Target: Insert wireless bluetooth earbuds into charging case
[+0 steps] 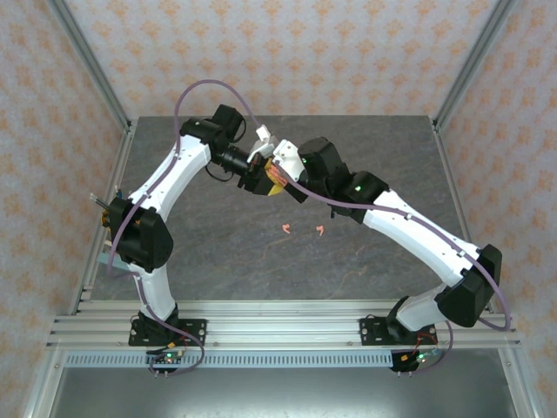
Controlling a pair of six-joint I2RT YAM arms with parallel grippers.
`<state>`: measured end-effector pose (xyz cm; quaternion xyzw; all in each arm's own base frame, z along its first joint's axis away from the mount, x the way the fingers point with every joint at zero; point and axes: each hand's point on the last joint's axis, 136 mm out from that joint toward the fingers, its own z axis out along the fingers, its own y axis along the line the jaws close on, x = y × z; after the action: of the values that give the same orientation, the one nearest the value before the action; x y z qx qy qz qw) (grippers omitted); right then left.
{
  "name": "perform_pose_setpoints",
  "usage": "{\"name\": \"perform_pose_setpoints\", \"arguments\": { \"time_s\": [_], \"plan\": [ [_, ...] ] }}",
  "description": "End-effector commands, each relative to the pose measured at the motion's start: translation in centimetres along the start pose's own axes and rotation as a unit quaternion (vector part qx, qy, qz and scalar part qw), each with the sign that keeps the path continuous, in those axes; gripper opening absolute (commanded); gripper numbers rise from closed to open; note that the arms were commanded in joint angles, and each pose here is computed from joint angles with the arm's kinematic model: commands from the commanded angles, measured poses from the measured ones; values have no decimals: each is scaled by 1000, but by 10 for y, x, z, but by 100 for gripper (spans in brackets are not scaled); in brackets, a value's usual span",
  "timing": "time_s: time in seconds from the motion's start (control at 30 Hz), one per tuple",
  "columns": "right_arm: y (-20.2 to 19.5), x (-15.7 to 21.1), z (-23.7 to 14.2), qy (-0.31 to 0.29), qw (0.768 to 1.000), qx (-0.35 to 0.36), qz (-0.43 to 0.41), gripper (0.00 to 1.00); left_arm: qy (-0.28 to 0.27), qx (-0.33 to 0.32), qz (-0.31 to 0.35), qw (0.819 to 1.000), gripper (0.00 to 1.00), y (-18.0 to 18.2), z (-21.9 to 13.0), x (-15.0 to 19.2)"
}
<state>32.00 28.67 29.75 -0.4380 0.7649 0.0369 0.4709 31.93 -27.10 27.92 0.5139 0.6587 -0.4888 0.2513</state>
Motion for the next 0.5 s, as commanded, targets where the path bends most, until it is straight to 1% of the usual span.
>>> {"name": "perform_pose_setpoints", "arguments": {
  "time_s": [0.0,0.2,0.47],
  "plan": [
    [-4,-12,-8,-12,1000,4,4,0,8,1,-7,1000,49,-1,1,-2],
    [-4,-12,-8,-11,1000,6,4,0,10,3,-12,1000,42,-1,1,0],
    [-5,-11,-8,-10,1000,7,4,0,13,6,-20,1000,41,0,2,2]
  ]
}}
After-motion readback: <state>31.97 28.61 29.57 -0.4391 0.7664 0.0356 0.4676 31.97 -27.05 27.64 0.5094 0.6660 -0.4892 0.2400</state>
